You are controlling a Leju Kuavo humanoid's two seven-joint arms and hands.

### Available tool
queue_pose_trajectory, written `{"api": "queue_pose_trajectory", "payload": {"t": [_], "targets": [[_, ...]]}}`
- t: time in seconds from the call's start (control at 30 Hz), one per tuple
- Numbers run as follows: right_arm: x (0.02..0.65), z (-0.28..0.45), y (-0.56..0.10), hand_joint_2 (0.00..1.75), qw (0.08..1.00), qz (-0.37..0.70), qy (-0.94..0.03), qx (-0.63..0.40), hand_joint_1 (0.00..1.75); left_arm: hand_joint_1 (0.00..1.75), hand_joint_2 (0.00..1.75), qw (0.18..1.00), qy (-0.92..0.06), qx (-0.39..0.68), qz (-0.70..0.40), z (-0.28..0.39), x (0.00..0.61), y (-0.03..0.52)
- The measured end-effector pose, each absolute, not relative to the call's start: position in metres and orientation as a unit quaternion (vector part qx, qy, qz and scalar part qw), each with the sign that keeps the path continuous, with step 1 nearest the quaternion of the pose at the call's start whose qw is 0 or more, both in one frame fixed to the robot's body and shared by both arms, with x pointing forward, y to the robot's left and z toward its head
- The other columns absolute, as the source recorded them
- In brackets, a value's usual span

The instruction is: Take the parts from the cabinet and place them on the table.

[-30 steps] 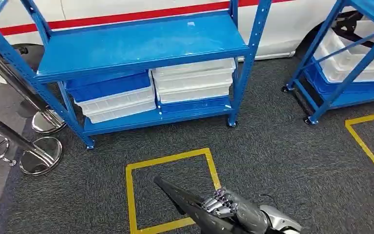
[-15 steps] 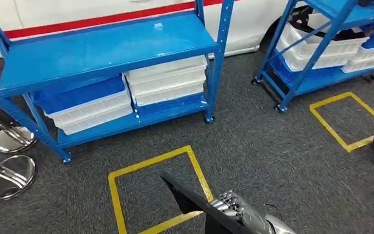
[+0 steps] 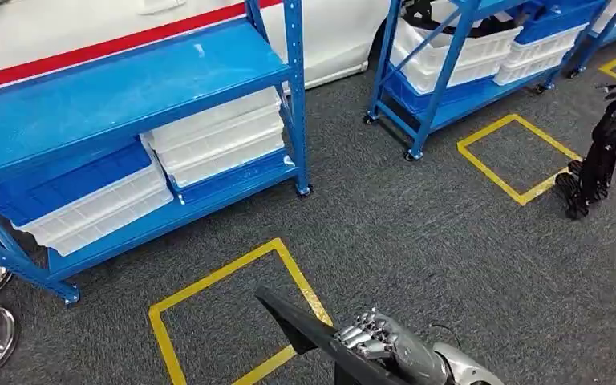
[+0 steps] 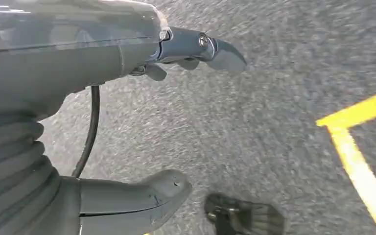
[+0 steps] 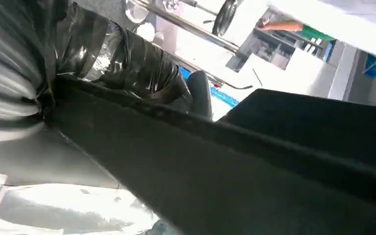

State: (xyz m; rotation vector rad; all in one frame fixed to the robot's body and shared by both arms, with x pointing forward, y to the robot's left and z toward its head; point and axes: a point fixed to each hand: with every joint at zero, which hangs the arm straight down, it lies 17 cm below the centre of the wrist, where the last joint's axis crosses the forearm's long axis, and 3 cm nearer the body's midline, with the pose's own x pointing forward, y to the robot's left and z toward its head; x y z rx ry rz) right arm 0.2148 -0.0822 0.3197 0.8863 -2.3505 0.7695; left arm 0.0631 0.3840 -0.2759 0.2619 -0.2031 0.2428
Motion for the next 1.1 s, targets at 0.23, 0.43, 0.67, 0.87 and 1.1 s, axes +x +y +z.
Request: {"api": "queue_pose_trajectory", "payload": {"t": [0.23, 0.43, 0.67, 0.87, 1.1], "targets": [[0.218, 0.318, -0.066, 1.75, 0.259, 0.306, -0.844, 0.357, 1.75, 0.00, 1.75, 0.980, -0.106, 0.122, 0.119, -0.276, 0.062, 0.380], [0.218, 0.306, -0.054, 1.75, 0.268, 0.324, -0.827, 0.374, 1.75, 0.00, 1.75, 0.980, -0.110, 0.122, 0.116, -0.275, 0.066, 0.384], [0.218, 0.287, -0.042, 1.75, 0.286, 0.343, -0.808, 0.385, 1.75, 0.00, 1.75, 0.980, -0.111, 0.120, 0.116, -0.276, 0.064, 0.381], [0.223, 0.284, -0.040, 1.75, 0.290, 0.345, -0.805, 0.386, 1.75, 0.00, 1.75, 0.980, -0.116, 0.116, 0.117, -0.276, 0.067, 0.377], [0.227, 0.280, -0.040, 1.75, 0.301, 0.334, -0.805, 0.388, 1.75, 0.00, 1.75, 0.979, -0.117, 0.116, 0.124, -0.276, 0.065, 0.377]]}}
